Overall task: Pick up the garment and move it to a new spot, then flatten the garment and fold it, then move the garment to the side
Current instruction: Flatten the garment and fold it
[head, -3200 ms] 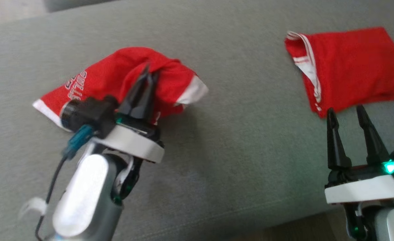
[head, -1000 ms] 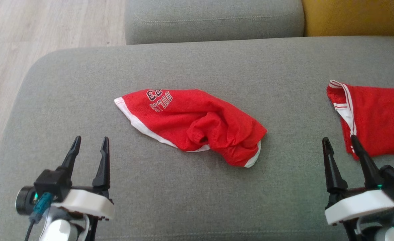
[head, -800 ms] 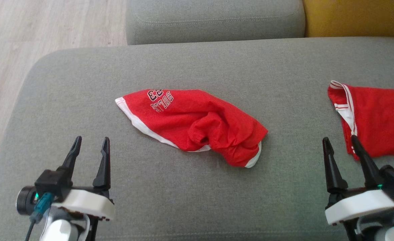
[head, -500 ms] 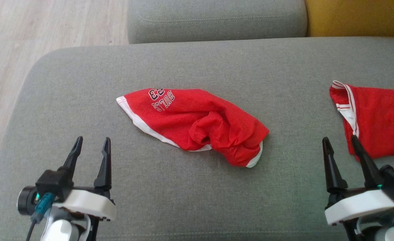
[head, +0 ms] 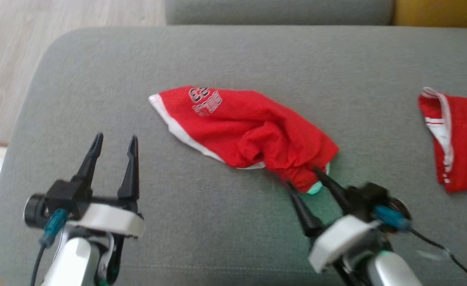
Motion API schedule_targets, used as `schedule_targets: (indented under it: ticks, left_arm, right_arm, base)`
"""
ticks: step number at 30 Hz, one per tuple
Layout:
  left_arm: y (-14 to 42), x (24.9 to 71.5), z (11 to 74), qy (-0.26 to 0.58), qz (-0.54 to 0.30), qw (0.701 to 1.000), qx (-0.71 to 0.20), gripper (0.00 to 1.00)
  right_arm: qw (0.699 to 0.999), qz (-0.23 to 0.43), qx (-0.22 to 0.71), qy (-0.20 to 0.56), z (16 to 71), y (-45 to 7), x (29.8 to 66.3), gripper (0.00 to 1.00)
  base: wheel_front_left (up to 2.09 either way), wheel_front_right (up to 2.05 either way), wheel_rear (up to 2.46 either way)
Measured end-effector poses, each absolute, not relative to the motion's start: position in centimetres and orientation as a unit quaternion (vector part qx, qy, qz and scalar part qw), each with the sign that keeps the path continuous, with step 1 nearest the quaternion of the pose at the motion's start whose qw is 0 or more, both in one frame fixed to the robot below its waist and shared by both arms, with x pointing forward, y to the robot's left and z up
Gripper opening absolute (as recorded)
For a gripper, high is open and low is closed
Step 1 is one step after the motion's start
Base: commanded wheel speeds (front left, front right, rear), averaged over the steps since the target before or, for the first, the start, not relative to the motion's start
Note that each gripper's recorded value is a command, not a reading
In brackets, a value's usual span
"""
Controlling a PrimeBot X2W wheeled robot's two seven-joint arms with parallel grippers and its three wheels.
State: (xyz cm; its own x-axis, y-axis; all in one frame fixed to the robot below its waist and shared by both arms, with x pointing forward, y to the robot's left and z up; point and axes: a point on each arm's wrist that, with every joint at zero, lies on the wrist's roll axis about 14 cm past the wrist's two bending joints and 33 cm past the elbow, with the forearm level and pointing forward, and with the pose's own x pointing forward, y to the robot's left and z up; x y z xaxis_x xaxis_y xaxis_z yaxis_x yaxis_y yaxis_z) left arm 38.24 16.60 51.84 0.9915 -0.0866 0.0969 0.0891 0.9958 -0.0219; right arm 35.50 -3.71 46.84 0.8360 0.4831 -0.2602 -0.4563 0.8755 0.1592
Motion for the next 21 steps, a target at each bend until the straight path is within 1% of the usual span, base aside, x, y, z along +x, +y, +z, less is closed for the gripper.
schedule_targets:
  ticks: [3, 7, 11, 16, 17, 18, 19, 21]
  left_arm:
    - [16.9, 38.8, 52.3, -0.056, -0.036, 0.998, -0.015, 1.00]
    - [17.4, 39.3, 52.7, -0.063, -0.032, 0.997, -0.012, 1.00]
    - [17.8, 39.8, 53.1, -0.069, -0.025, 0.997, -0.011, 1.00]
    - [18.2, 39.9, 53.1, -0.070, -0.018, 0.997, -0.010, 1.00]
    - [18.1, 39.9, 53.1, -0.070, -0.019, 0.997, -0.012, 1.00]
    - [18.1, 39.9, 53.1, -0.070, -0.018, 0.997, -0.010, 1.00]
    - [18.1, 39.9, 53.1, -0.070, -0.017, 0.997, -0.010, 1.00]
    - [18.1, 39.9, 53.2, -0.071, -0.019, 0.997, -0.010, 1.00]
  right_arm:
    - [0.944, 0.291, 0.035, 0.150, 46.6, -0.8, 36.4, 1.00]
    - [0.931, 0.328, 0.019, 0.156, 45.6, 1.8, 37.9, 1.00]
    - [0.919, 0.353, -0.025, 0.173, 43.7, 3.1, 39.2, 1.00]
    - [0.909, 0.364, -0.062, 0.194, 41.6, 3.7, 40.4, 1.00]
    - [0.908, 0.364, -0.066, 0.198, 41.3, 3.7, 40.5, 0.87]
    - [0.907, 0.364, -0.068, 0.201, 41.1, 3.7, 40.7, 0.40]
    - [0.907, 0.363, -0.070, 0.204, 40.9, 3.7, 40.7, 0.00]
    - [0.907, 0.361, -0.069, 0.203, 40.9, 3.6, 40.8, 0.00]
  base:
    - [0.00, 0.00, 0.00]
    - [0.00, 0.00, 0.00]
    - [0.00, 0.00, 0.00]
    - [0.00, 0.00, 0.00]
    - [0.00, 0.00, 0.00]
    - [0.00, 0.00, 0.00]
    - [0.00, 0.00, 0.00]
    - [0.00, 0.00, 0.00]
